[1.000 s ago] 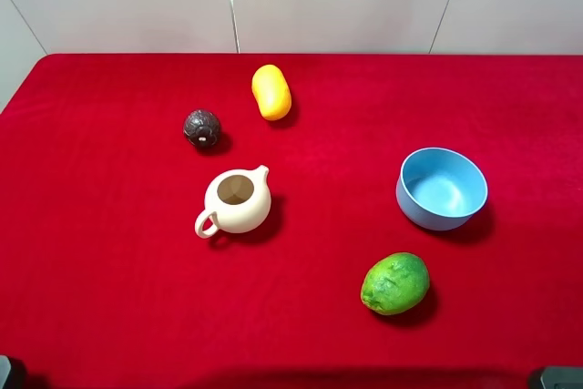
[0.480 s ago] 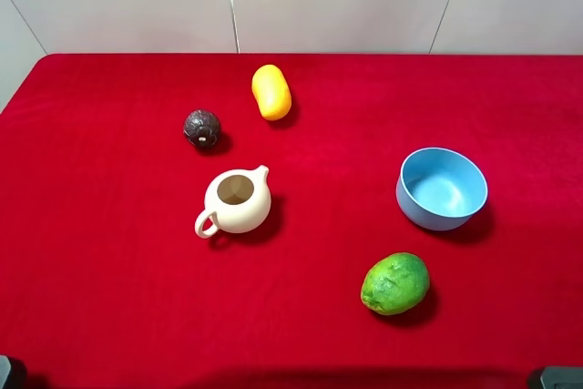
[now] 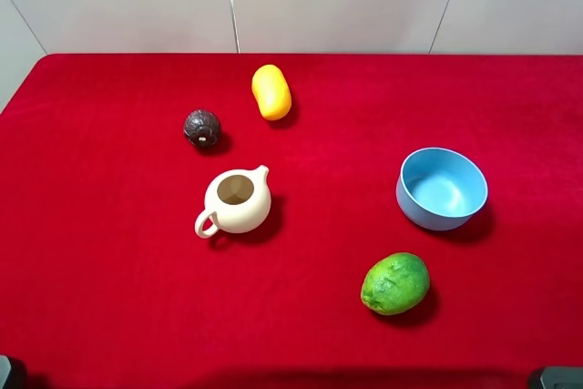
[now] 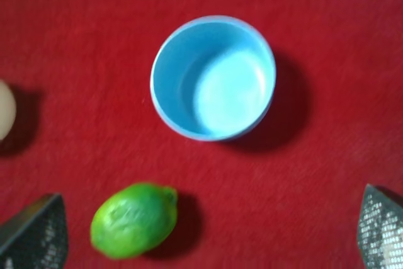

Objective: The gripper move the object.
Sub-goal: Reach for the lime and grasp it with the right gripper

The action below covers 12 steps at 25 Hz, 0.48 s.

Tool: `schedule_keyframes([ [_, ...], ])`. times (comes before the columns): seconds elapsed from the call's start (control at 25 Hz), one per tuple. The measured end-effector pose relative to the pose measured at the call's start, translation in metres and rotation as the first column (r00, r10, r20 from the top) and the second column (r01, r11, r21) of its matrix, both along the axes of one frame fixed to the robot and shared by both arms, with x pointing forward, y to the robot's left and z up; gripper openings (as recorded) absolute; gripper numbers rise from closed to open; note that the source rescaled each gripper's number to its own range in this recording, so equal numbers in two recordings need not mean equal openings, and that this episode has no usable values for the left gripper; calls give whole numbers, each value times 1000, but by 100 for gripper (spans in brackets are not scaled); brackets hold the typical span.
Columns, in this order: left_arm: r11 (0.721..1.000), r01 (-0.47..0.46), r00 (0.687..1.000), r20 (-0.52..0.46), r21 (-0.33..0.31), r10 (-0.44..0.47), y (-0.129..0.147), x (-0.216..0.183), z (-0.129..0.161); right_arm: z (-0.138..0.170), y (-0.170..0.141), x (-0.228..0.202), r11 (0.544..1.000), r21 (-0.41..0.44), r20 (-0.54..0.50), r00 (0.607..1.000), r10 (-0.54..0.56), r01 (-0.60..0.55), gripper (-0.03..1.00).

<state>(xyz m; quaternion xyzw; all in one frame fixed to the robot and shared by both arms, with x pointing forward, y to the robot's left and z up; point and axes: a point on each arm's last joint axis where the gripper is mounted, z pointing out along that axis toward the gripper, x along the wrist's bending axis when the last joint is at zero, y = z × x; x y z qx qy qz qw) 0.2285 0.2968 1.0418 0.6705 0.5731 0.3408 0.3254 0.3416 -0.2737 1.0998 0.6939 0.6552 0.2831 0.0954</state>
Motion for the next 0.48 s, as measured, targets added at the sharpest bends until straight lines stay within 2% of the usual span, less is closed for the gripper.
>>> schedule_keyframes([
  [0.16,1000,0,1000,0,0,0,0,0,0,-4,3,4,999,38,-59,998,3,-1,100],
  [0.48,1000,0,1000,0,0,0,0,0,0,-4,8,3,994,106,-97,995,-14,24,100],
])
